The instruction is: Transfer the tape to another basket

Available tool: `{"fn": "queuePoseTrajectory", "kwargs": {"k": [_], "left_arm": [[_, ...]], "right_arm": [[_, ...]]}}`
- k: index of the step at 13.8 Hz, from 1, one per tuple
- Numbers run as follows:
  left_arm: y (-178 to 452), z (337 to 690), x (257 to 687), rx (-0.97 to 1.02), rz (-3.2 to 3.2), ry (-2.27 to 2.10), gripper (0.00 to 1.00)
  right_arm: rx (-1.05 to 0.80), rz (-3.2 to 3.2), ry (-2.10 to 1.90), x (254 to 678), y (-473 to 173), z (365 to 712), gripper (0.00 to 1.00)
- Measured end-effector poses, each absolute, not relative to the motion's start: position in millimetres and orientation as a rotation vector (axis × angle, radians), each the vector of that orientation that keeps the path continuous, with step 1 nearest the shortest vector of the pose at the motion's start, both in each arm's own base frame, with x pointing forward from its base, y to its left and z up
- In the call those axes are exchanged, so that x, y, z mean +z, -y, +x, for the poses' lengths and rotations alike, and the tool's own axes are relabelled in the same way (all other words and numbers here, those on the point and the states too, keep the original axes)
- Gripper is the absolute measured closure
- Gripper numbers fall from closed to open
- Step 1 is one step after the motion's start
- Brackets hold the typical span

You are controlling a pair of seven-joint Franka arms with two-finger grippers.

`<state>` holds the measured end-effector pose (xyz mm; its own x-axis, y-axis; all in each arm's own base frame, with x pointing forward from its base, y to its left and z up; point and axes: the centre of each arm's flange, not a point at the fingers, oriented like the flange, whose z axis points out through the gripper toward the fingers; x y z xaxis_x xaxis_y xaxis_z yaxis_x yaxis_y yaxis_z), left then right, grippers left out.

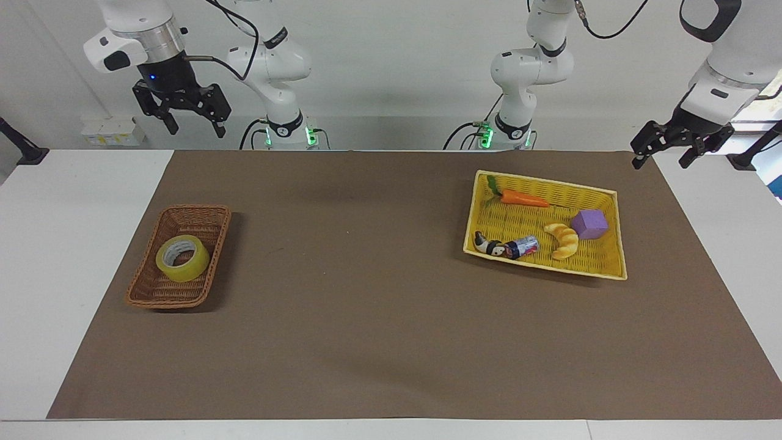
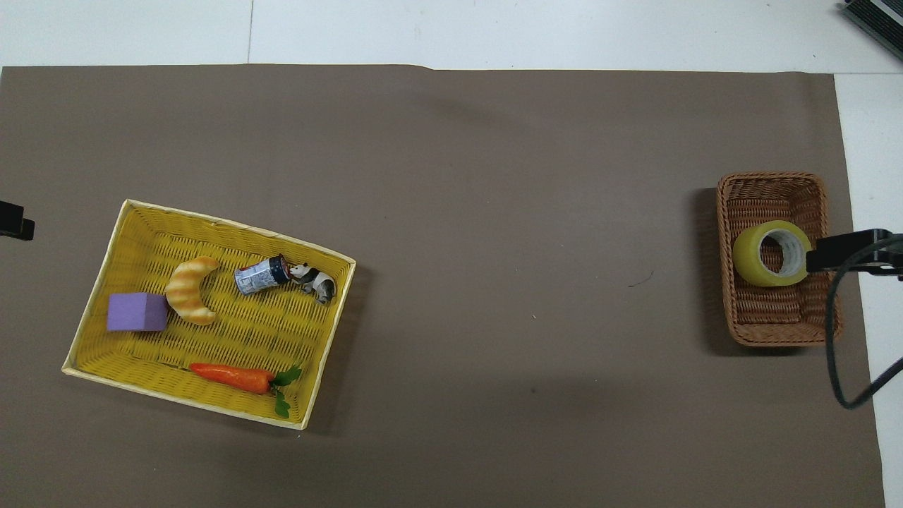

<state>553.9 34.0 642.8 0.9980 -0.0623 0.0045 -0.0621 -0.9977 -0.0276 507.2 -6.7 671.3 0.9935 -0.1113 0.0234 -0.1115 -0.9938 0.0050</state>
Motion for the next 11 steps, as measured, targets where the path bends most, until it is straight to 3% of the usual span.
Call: {"fn": "queuePoseTrajectory", "kwargs": {"k": [11], "left_arm": [[-34.0,553.9,642.8,-0.008,-3.113,-0.097,0.00]], "right_arm": [[0.030,3.128,0.178,672.2,11.2,505.1,0.00]]}}
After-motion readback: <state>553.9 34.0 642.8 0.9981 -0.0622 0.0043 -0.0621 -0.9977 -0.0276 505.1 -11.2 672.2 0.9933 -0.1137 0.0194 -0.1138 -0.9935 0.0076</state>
